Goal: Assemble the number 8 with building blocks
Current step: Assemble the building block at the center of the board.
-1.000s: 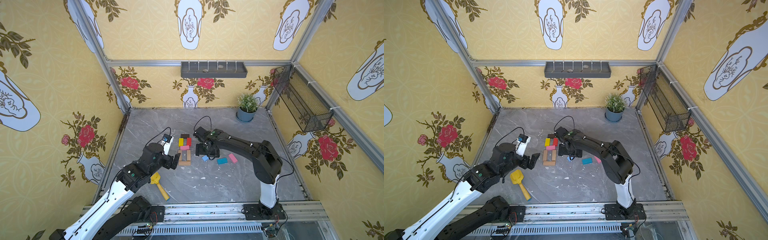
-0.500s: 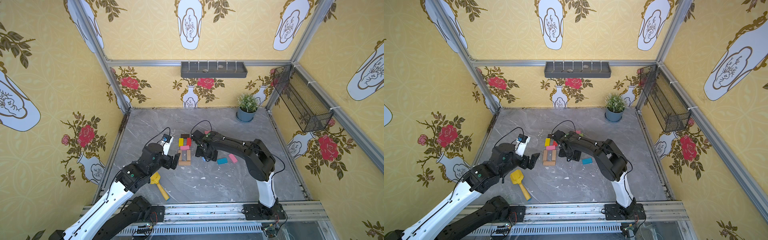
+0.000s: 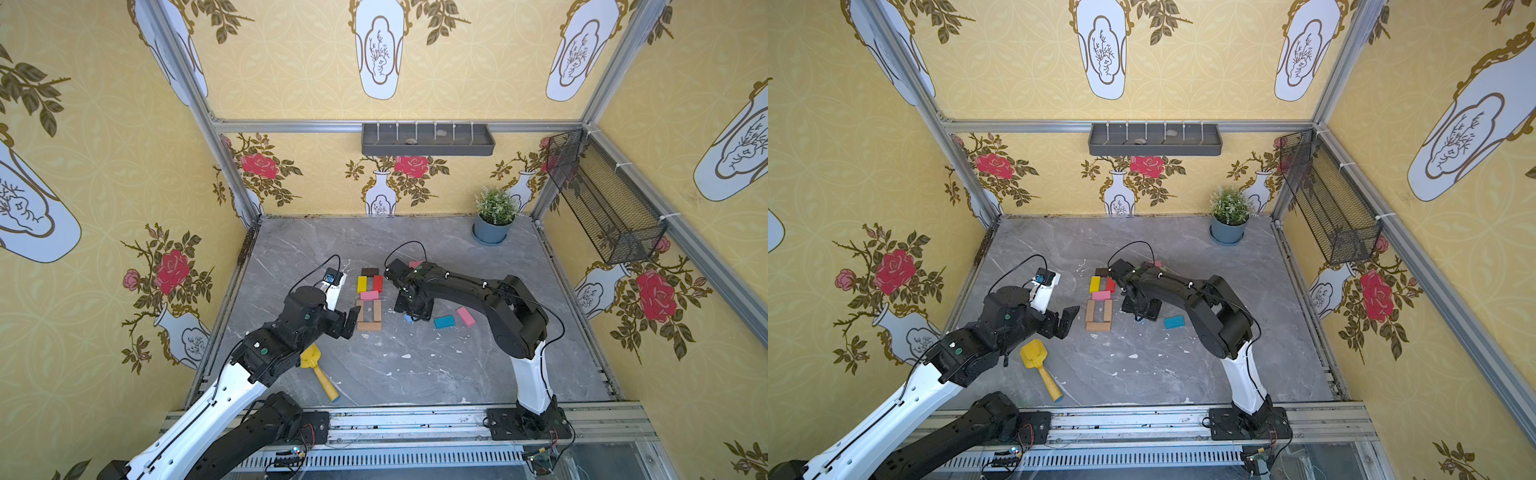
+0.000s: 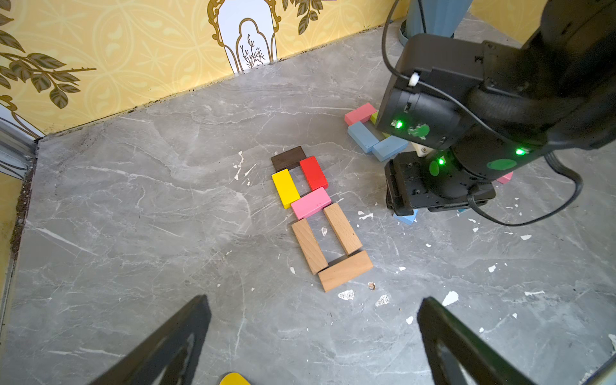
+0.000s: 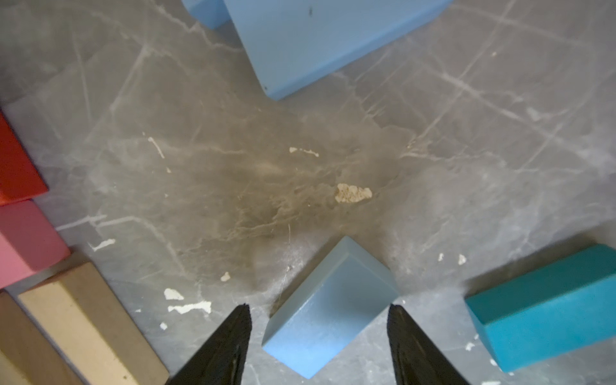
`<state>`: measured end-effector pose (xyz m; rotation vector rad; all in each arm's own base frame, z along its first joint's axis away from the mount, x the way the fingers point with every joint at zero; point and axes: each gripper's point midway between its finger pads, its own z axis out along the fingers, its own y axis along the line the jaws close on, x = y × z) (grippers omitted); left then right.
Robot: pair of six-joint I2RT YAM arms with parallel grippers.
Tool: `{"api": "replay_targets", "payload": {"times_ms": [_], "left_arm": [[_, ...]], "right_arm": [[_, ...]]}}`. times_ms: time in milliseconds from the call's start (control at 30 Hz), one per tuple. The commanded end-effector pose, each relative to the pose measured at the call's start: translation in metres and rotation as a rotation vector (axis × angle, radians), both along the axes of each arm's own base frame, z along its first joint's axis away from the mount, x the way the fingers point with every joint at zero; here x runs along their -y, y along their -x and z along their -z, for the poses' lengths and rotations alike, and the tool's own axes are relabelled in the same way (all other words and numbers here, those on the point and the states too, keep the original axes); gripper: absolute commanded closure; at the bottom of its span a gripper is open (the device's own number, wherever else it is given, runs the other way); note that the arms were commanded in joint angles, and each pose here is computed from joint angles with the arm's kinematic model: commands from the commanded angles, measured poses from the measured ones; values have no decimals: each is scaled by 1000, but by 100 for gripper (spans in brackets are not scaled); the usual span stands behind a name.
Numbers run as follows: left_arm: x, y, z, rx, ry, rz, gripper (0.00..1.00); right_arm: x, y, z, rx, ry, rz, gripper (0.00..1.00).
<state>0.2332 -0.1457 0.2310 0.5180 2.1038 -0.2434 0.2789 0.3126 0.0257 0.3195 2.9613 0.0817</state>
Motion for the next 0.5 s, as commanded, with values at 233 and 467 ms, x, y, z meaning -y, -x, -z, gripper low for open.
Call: {"api": "replay_targets", "payload": {"times_ms": [233,467], "left_arm": [[0,1,3,-11,-7,2,0],[-1,1,3,-12,-8,2,0]], "right_arm": [[1,2,6,-9,6,-5,48],[-5,2,8,5,-20,-115,69]]}}
